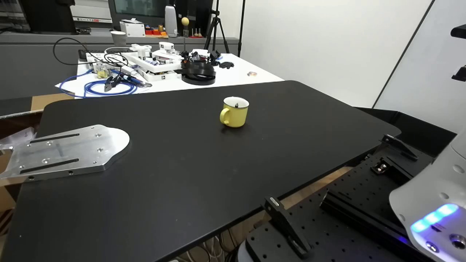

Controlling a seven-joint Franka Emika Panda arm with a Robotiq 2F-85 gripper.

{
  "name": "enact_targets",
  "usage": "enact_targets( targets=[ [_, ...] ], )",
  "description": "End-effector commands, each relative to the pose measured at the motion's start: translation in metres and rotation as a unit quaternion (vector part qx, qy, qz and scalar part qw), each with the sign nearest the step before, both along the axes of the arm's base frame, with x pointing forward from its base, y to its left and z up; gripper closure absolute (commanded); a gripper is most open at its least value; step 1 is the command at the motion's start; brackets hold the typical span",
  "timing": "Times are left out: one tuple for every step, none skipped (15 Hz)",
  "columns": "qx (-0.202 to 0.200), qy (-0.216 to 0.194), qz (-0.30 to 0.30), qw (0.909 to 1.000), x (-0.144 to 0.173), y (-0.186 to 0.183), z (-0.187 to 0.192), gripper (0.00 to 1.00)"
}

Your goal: Take the pen out of the yellow mug then put it back in the mug

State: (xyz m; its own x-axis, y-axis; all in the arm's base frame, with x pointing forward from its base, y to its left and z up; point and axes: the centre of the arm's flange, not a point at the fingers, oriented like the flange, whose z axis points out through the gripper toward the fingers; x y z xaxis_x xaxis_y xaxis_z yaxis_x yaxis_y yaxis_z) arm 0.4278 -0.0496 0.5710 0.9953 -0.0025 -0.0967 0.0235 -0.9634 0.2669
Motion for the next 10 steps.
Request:
enact_targets(
  targets=[
    [0.000, 0.000, 0.000, 1.0000, 0.000, 0.000, 0.000, 0.00],
    [0.000, 0.000, 0.000, 1.0000, 0.000, 0.000, 0.000, 0.00],
    [0.000, 0.000, 0.000, 1.0000, 0.000, 0.000, 0.000, 0.00],
    [0.000, 0.000, 0.000, 1.0000, 0.000, 0.000, 0.000, 0.00],
    [-0.002, 0.000, -0.001, 1.0000, 0.006, 0.003, 0.000, 0.00],
    [-0.003, 0.001, -0.001, 1.0000, 0.012, 0.006, 0.000, 0.00],
    [-0.006, 0.002, -0.001, 1.0000, 0.022, 0.012, -0.001, 0.00],
    [-0.007, 0.003, 0.001, 1.0000, 0.030, 0.017, -0.002, 0.00],
    [-0.010, 0.004, 0.002, 0.9999, 0.041, 0.026, -0.004, 0.00],
    [-0.012, 0.005, 0.003, 0.9999, 0.051, 0.033, -0.006, 0.00]
  ],
)
